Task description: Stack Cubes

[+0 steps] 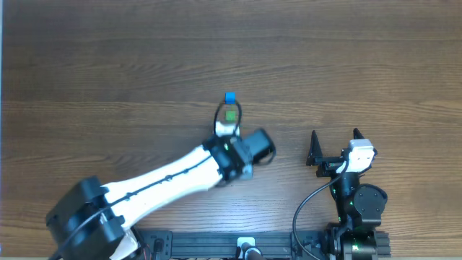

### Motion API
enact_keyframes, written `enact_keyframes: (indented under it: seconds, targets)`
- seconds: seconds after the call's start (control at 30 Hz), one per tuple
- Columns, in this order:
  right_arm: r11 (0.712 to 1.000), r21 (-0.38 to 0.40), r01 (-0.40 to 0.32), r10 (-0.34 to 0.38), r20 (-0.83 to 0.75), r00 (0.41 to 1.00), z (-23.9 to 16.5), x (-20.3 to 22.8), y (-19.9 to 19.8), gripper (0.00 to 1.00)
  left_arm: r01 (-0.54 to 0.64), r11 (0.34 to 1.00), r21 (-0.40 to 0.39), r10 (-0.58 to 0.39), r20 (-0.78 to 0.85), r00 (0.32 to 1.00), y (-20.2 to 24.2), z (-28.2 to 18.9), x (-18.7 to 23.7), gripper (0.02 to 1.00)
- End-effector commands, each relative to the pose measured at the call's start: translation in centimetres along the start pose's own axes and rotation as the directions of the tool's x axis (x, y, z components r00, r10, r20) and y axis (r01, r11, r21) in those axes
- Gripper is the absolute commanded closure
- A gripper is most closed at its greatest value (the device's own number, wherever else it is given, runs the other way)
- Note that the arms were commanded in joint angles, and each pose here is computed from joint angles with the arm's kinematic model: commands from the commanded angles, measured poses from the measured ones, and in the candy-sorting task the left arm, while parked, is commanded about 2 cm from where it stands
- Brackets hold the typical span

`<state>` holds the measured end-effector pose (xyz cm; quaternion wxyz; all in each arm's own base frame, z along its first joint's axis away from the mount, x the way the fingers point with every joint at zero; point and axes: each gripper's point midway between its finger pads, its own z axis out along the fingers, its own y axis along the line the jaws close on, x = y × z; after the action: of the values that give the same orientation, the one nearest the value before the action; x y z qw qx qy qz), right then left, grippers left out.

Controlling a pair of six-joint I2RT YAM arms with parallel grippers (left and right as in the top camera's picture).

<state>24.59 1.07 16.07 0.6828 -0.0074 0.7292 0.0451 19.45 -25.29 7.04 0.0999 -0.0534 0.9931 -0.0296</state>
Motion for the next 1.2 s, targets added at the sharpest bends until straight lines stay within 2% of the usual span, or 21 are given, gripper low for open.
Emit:
enact_keyframes:
  seconds: [0.03,0.2,0.3,0.5,1.2]
  targets:
    - [1.0,-0.011,-0.002,0.002,-0.002,1.0,0.0,0.2,0.2,0.007,-0.003,0.999,0.032,0.001,0.075,0.997,-1.4,-3.9,-5.8,0.978]
    - [1.0,-0.011,-0.002,0.002,-0.002,1.0,0.0,0.2,0.2,0.007,0.02,1.0,0.013,-0.02,0.015,1.0,-0.9,-1.8,-7.8,0.976]
    - [1.0,-0.011,-0.002,0.002,-0.003,1.0,0.0,0.2,0.2,0.007,-0.002,1.0,-0.032,0.001,-0.032,1.0,-0.4,0.5,-7.7,0.976]
    - [1.0,-0.011,-0.002,0.002,-0.003,1.0,0.0,0.2,0.2,0.007,-0.013,0.998,-0.06,0.009,-0.061,0.998,-0.3,2.1,-7.3,0.978]
    - [1.0,-0.011,-0.002,0.002,-0.003,1.0,0.0,0.2,0.2,0.007,-0.082,0.994,-0.07,0.076,-0.074,0.994,-0.4,5.4,-8.2,0.978]
